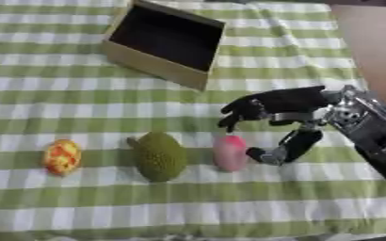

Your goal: Pick up objects on the table and place them in the box.

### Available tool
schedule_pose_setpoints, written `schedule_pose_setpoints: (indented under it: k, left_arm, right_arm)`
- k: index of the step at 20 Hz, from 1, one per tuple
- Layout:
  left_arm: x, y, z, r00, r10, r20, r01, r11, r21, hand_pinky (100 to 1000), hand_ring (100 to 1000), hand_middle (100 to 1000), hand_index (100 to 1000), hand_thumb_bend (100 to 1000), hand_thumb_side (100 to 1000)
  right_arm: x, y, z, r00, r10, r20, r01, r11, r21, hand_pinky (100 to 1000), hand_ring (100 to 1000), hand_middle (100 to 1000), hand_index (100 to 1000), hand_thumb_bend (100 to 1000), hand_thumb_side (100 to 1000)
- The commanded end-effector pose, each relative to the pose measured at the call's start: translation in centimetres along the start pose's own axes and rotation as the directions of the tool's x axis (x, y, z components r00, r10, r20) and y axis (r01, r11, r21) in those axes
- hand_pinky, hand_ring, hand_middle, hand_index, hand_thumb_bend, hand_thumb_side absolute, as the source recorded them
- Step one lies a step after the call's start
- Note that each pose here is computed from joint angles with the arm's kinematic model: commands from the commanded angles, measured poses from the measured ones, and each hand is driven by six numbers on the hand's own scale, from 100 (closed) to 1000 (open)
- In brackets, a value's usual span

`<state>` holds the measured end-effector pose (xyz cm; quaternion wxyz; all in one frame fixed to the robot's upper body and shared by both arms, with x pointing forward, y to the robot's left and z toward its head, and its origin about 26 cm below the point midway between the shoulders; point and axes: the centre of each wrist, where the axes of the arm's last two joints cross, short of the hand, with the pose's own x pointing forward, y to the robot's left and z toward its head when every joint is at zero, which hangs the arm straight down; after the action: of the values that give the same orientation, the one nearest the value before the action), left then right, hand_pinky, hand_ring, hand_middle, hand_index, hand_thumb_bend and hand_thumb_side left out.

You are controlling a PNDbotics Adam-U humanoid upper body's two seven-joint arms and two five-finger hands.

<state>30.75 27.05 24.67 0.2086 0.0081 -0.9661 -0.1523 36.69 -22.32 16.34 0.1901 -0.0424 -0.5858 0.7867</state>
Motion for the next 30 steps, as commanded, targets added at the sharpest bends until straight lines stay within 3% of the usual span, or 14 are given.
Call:
schedule_pose_setpoints:
  k: [1,15,19,20,21,24,30]
  left_arm:
    - [0.5,0.2,-0.4,1.000,-0.006,0.022,0.006,1.000,-0.012,664,768,726,863,100,575]
    - [0.5,0.1,-0.4,1.000,0.001,0.022,-0.001,1.000,-0.012,664,771,727,863,100,575]
    - [0.5,0.1,-0.3,1.000,0.004,0.019,-0.004,1.000,-0.012,663,771,727,863,100,575]
    - [0.5,0.1,-0.3,1.000,0.004,0.018,-0.004,1.000,-0.013,663,771,727,863,100,575]
    - [0.5,0.1,-0.3,1.000,0.004,0.017,-0.004,1.000,-0.013,663,771,726,863,100,575]
    - [0.5,0.2,-0.2,1.000,0.005,0.013,-0.005,1.000,-0.012,662,771,726,862,100,575]
    - [0.5,0.2,-0.2,1.000,0.007,0.009,-0.007,1.000,-0.011,662,771,725,862,100,576]
  right_arm:
    - [-0.2,-0.2,0.3,0.964,0.180,0.193,-0.226,0.943,0.246,1000,1000,758,968,100,499]
    - [-0.9,1.2,-0.2,0.960,0.203,0.191,-0.254,0.919,0.302,1000,999,754,952,114,526]
    - [-1.1,1.3,-0.2,0.964,0.193,0.183,-0.241,0.924,0.295,1000,986,671,901,100,517]
    - [-1.1,1.3,-0.2,0.967,0.183,0.179,-0.230,0.929,0.290,1000,961,580,841,100,482]
    - [-1.1,1.2,-0.1,0.970,0.171,0.173,-0.215,0.936,0.279,1000,950,553,824,100,459]
    - [-1.0,0.7,0.1,0.979,0.131,0.155,-0.162,0.964,0.212,976,891,465,766,100,239]
    - [0.3,-0.8,0.8,0.988,0.061,0.140,-0.070,0.996,0.061,949,819,397,729,100,240]
